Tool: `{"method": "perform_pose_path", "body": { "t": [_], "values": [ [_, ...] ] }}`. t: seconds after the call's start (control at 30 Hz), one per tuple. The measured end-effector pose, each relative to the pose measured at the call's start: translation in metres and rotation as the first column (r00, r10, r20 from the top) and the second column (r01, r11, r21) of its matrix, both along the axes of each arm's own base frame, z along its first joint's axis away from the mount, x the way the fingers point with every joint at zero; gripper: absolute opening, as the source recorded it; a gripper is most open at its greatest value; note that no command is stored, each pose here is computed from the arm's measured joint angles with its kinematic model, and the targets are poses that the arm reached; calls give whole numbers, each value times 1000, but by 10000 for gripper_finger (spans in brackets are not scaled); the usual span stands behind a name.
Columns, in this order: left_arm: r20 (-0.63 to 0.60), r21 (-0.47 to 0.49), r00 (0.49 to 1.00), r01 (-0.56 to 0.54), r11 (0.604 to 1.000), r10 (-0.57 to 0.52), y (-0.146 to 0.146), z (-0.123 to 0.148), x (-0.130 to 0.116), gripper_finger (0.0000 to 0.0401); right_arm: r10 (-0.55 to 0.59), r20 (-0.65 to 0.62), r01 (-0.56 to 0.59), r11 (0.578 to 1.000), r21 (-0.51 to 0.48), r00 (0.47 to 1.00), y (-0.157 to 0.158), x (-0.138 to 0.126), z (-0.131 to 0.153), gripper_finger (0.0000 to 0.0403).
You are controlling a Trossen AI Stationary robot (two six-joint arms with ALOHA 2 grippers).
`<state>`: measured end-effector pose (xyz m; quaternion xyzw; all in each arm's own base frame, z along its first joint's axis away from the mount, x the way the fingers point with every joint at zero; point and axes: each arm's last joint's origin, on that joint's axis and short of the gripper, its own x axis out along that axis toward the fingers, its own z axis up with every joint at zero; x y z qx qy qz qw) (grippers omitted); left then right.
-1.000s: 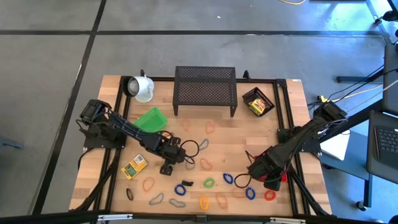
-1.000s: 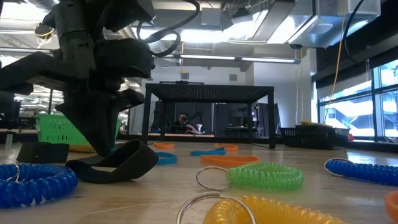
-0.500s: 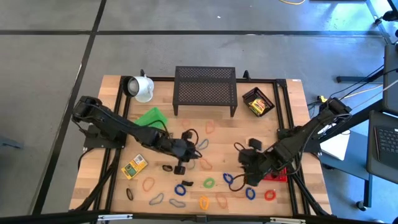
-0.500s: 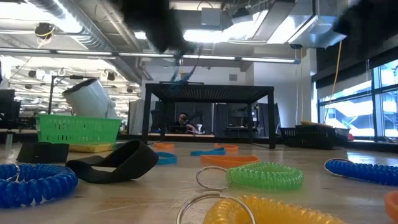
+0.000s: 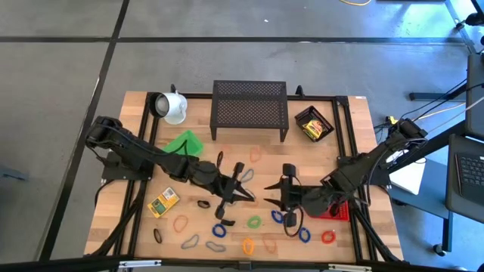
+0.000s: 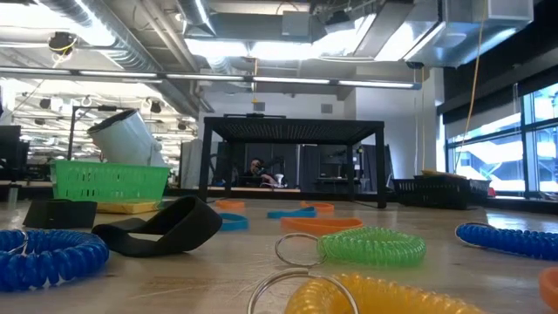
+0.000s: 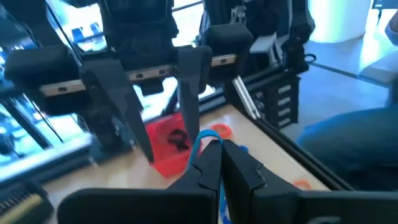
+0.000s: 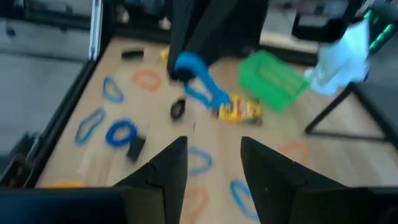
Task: Pick & Place Office Desk Supplies
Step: Put the blue rubber band into the red bin
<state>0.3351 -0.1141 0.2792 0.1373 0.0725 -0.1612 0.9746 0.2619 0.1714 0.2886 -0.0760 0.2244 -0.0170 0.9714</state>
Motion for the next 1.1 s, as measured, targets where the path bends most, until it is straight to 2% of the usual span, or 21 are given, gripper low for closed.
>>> {"method": "perform_pose_path", "body": {
  "t": [0.13,0.27,0.6,0.7,0.87,1.1],
  "values": [
    [43,30,999,8,1000,-9,-1,3,0,5,1,69,-1,1000,-2,998,-2,6,7,151],
    [72,33,997,9,999,-12,-1,5,1,2,-4,83,3,1000,5,997,-6,10,9,157],
    [166,77,986,7,997,-20,-1,13,1,2,64,103,-72,995,67,993,-11,17,12,237],
    [199,83,980,6,997,-23,-1,16,1,5,70,126,-77,996,50,990,-12,19,15,250],
    [241,122,970,2,993,-32,-1,19,1,2,74,155,-84,995,58,985,-16,22,18,254],
    [307,117,951,-7,993,-29,-1,25,1,5,60,183,-75,994,74,981,-22,27,21,248]
  ]
}}
